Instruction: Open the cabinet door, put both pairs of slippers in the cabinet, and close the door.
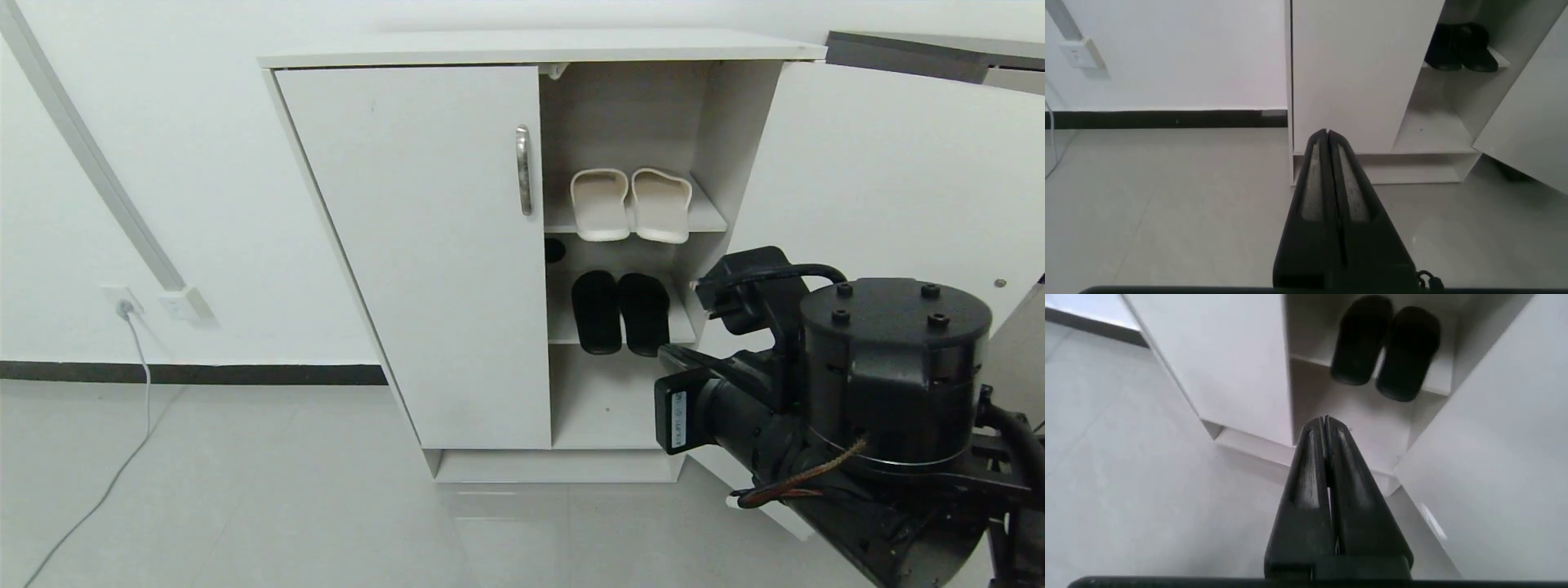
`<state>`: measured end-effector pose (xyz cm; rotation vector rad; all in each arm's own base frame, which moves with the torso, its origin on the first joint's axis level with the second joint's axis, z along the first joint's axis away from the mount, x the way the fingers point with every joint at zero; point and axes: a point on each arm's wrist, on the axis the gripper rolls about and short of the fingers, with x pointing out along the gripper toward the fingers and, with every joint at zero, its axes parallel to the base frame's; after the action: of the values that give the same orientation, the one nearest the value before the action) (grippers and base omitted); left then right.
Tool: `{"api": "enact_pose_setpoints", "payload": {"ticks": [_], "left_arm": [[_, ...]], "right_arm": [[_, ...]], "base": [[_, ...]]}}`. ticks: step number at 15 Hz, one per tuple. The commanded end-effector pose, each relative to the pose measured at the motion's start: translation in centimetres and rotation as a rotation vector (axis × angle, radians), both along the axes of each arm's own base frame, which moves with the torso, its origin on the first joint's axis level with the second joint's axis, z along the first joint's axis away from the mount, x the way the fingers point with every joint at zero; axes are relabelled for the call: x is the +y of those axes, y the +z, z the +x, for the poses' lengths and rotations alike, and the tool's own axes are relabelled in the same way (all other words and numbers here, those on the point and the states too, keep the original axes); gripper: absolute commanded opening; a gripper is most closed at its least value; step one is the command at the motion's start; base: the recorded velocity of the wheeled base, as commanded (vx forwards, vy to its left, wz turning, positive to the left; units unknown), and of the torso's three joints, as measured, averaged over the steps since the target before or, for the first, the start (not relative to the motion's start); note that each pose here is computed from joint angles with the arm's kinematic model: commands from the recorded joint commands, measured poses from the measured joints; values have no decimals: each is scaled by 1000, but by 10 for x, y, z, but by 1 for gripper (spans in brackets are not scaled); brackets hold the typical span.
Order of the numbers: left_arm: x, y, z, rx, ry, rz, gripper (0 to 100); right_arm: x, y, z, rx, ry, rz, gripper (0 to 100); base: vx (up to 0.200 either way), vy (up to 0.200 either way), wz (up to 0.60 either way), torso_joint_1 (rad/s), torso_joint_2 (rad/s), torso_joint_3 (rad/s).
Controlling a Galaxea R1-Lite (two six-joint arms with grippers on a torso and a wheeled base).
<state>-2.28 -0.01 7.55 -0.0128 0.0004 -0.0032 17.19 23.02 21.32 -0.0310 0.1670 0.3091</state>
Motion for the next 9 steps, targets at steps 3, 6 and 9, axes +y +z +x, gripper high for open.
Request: {"api": "enact_pose_setpoints", "payload": {"ticks": [3,6,9], "left_arm": [[0,0,0,1,0,-3,0],[0,0,0,1,0,-1,0],[0,0,0,1,0,-1,0]], "right_arm": [[-1,-1,0,1,1,-11,0],[-2,-1,-1,1,1,-10,0],[-2,-2,-1,2,1,-11,0]], "base": [[0,0,0,0,0,0],[0,0,0,0,0,0],[0,0,0,0,0,0]]}}
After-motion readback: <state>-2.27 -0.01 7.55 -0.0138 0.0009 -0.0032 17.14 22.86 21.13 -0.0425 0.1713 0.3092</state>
